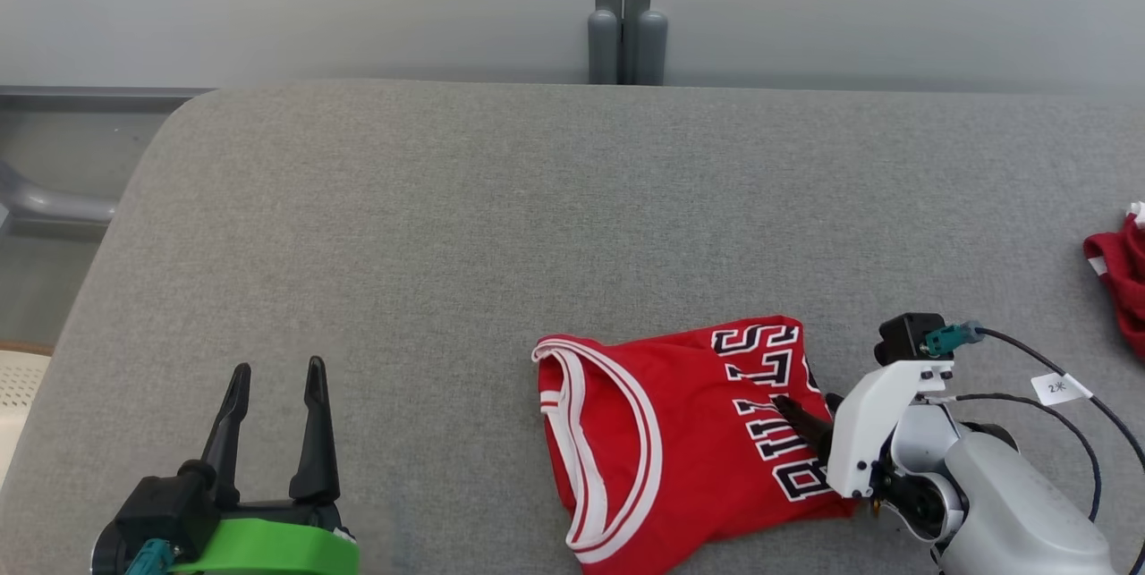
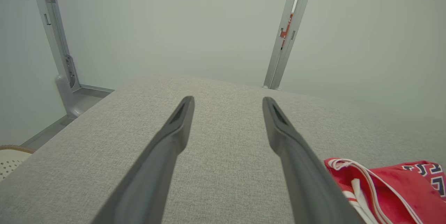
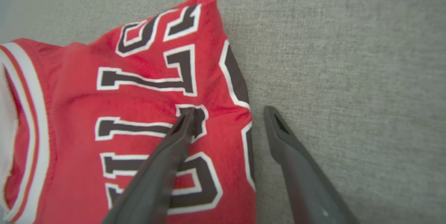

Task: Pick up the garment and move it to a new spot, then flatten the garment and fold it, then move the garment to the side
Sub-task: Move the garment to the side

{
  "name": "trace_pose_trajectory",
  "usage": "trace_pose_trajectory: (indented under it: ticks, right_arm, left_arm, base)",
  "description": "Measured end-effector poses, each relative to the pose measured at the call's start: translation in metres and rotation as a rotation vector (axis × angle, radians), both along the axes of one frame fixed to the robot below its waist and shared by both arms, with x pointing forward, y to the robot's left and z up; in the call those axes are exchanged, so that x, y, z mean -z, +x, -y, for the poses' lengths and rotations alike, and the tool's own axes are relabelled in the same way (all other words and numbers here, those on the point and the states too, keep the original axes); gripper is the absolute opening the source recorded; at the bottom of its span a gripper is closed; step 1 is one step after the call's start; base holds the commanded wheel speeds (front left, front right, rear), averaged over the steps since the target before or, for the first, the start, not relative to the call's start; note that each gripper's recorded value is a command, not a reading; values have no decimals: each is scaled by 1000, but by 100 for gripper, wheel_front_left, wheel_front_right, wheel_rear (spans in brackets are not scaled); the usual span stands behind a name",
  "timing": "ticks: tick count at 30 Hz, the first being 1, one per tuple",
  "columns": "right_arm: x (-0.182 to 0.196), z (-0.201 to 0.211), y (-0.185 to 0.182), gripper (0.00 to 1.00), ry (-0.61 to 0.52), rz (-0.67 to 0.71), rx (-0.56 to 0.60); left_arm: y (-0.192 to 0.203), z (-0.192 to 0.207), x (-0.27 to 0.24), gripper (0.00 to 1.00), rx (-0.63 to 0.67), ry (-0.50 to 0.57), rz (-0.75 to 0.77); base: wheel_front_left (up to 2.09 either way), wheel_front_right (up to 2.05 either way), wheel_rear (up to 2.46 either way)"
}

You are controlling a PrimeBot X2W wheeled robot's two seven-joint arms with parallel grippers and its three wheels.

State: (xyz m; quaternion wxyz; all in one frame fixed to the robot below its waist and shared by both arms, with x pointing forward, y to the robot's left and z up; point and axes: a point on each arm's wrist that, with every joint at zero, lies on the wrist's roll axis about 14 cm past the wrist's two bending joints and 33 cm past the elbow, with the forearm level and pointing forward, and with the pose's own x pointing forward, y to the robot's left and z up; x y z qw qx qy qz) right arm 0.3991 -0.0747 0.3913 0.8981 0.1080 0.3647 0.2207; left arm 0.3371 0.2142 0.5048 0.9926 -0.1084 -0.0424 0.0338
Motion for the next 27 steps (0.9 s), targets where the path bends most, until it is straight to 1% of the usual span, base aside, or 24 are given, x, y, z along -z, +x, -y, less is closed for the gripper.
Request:
trace_pose_trajectory:
  ticks: [3,4,5,6,10,14,16,21,27]
  right_arm:
    - [7,-7,-3,100,18,-63,-17]
    - [7,-10,-4,95,28,-72,-25]
    - [5,-14,-4,55,42,-69,-30]
    - [3,-16,-2,0,52,-59,-30]
    - [-8,-15,5,0,70,18,-18]
    - [-33,-9,20,0,81,139,1]
    - [-44,-4,25,0,82,184,10]
    - [-62,23,31,0,75,257,75]
    - [-79,59,29,0,78,321,172]
  left_arm:
    - [-4,-6,3,100,-18,2,-10]
    - [-6,-7,4,100,-24,3,-13]
    - [-6,-9,5,100,-28,2,-16]
    - [-7,-9,5,100,-31,3,-18]
    - [-4,-4,6,100,-12,8,-18]
    - [4,7,3,100,30,11,-8]
    - [10,16,0,100,59,-4,6]
    - [30,48,-12,100,161,-10,47]
    - [50,88,-13,100,281,-11,55]
  base:
    - [0,0,0]
    - [0,0,0]
    - [0,0,0]
    - [0,0,0]
    - [0,0,0]
    - [0,0,0]
    - [0,0,0]
    - [0,0,0]
    - [0,0,0]
